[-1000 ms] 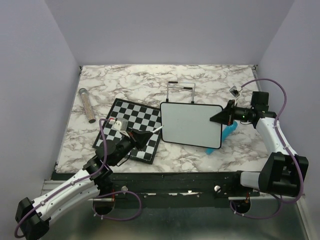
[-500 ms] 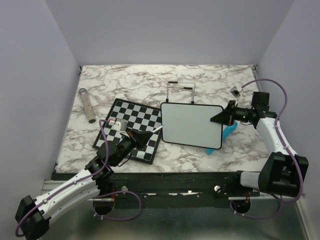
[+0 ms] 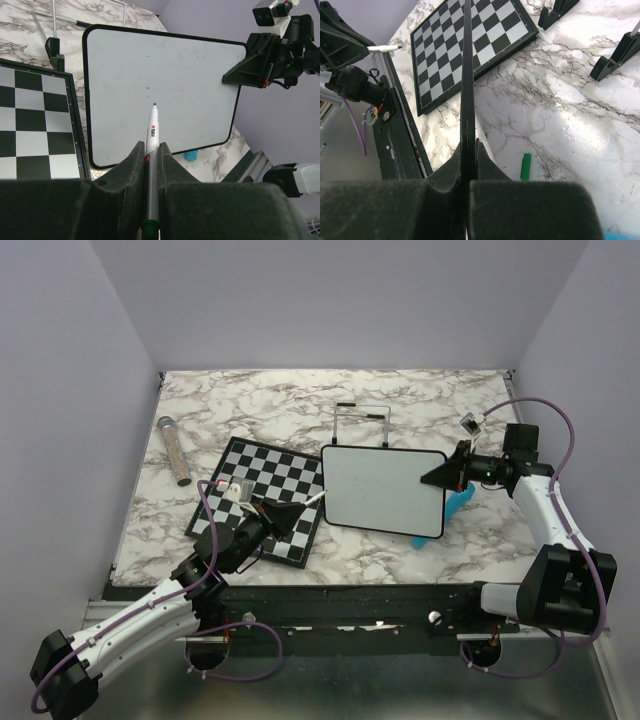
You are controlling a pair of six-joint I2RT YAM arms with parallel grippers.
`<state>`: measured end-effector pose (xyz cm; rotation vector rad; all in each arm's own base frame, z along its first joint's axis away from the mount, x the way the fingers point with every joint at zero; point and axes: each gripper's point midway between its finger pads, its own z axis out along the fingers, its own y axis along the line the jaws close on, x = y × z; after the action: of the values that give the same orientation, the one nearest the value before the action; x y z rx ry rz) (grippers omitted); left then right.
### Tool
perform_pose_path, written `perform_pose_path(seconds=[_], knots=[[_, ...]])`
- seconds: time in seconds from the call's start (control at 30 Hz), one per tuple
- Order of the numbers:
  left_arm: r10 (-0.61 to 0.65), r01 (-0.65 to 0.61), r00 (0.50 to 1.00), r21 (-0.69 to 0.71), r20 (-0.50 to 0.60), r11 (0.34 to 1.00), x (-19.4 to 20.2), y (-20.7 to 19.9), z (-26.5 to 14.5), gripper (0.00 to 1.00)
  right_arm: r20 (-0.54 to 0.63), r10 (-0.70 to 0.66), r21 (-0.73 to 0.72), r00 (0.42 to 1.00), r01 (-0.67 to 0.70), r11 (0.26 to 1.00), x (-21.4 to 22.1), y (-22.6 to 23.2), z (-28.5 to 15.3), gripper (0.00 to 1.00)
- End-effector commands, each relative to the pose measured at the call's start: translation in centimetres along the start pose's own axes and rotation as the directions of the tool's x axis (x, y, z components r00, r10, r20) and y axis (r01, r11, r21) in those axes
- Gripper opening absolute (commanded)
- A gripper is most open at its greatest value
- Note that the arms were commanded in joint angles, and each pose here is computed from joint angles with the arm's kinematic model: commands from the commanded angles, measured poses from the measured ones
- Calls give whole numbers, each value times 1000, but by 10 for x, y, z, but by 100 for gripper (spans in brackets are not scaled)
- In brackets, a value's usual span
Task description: Write a sentence on the whiteboard
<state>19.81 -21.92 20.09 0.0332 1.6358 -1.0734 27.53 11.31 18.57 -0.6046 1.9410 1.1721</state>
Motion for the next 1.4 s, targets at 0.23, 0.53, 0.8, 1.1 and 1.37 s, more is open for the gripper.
perform_pose_path(seconds=[0.23, 0.53, 0.8, 1.1, 1.37], knots=[[-22, 22, 999, -14, 41, 1000, -3, 6, 0, 0, -15, -50, 69, 999, 51, 996, 3, -16, -3, 1], [-37, 38, 998, -19, 46, 999, -2, 8, 0, 0, -24, -45, 63, 999, 46, 997, 5, -17, -2, 1], [-45, 46, 998, -21, 37, 999, 3, 10, 1, 0, -24, -46, 62, 999, 48, 997, 5, -16, -2, 1], [-46, 47, 998, -16, 31, 999, 4, 9, 3, 0, -25, -46, 63, 999, 48, 997, 5, -17, -2, 1], [-50, 50, 998, -8, 26, 999, 6, 8, 3, 0, -25, -48, 63, 999, 49, 997, 5, -16, -3, 1]])
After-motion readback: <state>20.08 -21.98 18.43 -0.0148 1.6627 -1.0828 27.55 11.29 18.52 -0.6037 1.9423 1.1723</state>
